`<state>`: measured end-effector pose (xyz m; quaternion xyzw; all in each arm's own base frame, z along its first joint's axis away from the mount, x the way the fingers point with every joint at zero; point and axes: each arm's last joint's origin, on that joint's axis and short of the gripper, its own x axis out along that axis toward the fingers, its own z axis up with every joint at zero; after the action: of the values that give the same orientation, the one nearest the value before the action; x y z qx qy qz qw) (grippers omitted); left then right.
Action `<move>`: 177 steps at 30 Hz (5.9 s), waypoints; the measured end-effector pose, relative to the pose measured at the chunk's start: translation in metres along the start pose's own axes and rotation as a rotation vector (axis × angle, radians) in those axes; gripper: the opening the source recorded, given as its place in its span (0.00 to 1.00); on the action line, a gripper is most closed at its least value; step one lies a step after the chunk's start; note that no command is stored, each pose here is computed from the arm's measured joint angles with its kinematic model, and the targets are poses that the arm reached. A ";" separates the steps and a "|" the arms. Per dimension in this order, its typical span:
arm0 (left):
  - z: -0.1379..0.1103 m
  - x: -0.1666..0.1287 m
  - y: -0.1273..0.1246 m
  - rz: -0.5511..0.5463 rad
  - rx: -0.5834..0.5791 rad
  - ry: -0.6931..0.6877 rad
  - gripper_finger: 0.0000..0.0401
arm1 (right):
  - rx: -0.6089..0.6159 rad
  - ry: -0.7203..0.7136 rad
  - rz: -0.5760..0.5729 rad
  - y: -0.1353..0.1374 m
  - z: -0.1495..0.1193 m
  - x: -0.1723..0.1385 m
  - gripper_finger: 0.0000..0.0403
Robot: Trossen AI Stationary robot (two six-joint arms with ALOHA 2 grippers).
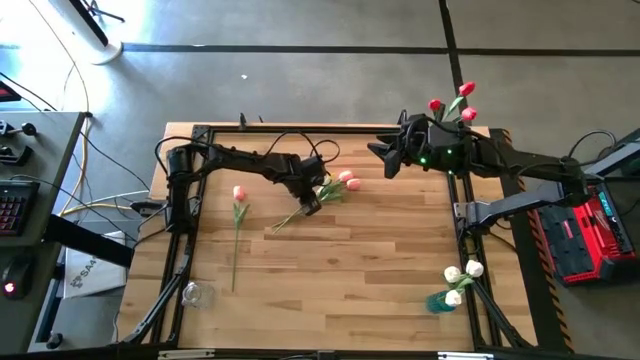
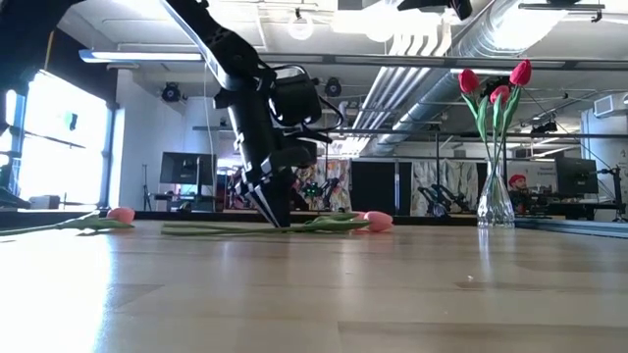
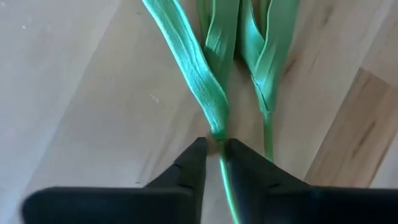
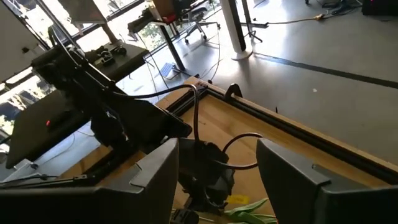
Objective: Sort flowers into vase by color
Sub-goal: Put the center pink flower into the bottom transparent vase
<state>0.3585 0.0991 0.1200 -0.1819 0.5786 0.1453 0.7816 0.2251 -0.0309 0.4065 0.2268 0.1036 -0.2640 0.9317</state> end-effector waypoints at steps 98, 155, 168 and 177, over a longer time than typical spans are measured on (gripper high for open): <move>0.026 -0.229 -0.046 -0.720 0.269 -1.008 0.01 | -0.342 -0.063 0.351 0.041 -0.010 0.048 0.27; -0.303 -0.246 -0.056 -1.046 0.737 -1.037 0.00 | 0.177 -0.033 0.216 0.064 -0.029 0.038 0.51; -0.310 -0.229 -0.057 -1.038 0.722 -0.957 0.08 | 0.283 -0.015 0.252 0.066 -0.029 0.038 0.51; -0.310 -0.229 -0.057 -1.074 0.649 -0.910 0.27 | 0.348 0.050 0.239 0.074 -0.044 0.049 0.51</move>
<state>0.0537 -0.0958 0.2640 -0.1216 0.0467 -0.3698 0.9199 0.3024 0.0243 0.3799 0.4013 0.0519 -0.1597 0.9004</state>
